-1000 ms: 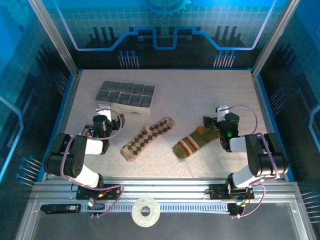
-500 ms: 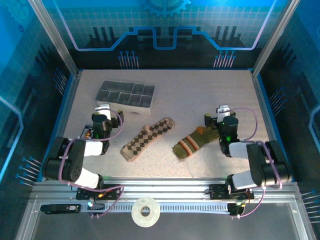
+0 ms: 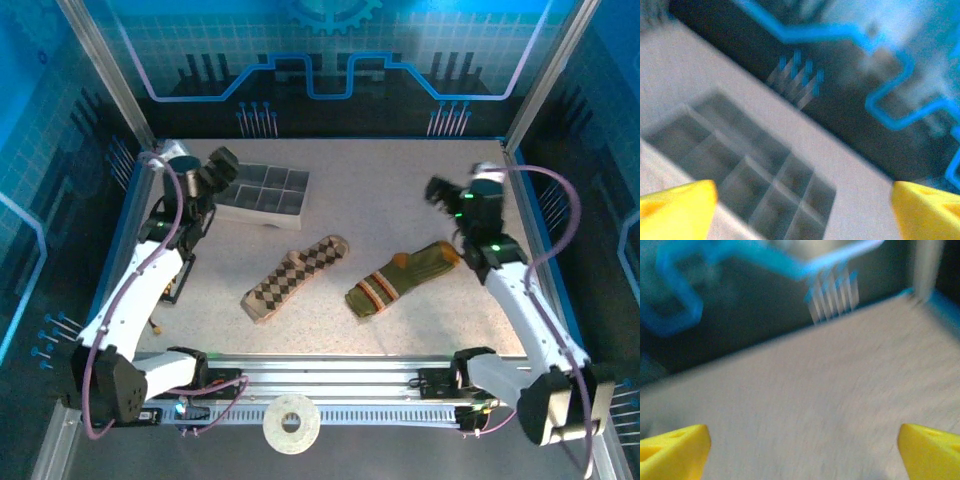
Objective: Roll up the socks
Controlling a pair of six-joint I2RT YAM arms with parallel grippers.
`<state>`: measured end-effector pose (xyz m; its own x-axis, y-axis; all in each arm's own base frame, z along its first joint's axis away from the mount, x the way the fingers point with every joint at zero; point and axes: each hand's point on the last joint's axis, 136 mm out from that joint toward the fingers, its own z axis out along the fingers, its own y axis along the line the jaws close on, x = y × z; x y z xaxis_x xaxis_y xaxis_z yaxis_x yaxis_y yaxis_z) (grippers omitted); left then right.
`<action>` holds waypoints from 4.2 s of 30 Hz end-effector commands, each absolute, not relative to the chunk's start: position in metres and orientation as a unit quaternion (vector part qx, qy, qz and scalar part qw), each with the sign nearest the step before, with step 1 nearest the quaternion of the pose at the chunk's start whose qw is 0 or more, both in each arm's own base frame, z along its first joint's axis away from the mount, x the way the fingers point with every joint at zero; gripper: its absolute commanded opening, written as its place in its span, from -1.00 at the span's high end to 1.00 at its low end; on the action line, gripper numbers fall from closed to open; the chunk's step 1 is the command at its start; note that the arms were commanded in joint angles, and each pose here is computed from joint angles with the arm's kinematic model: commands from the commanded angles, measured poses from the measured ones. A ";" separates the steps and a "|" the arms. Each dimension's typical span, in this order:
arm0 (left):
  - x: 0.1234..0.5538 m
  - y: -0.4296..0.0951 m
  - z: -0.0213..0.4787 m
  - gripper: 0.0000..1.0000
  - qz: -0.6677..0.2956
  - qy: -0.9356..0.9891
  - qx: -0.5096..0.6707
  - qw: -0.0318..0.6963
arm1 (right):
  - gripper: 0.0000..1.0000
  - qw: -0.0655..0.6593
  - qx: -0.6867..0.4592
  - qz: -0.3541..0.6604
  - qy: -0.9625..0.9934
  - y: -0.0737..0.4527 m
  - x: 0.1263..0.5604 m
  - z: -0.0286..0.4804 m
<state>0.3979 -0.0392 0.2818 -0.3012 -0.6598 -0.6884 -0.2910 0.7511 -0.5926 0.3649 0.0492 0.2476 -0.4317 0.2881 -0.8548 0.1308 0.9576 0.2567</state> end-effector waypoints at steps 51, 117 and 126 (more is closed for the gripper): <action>0.235 -0.126 0.053 0.63 -0.278 0.898 -0.340 -0.018 | -0.45 0.296 -0.578 0.162 0.743 0.373 0.177 0.073; 0.221 -0.173 0.048 0.49 -0.357 0.824 -0.439 -0.038 | 0.79 -0.037 -0.334 0.376 0.863 0.384 0.190 0.002; 0.232 -0.174 0.029 0.60 -0.329 0.839 -0.432 -0.038 | 0.45 -0.009 -0.360 0.355 0.863 0.379 0.191 0.012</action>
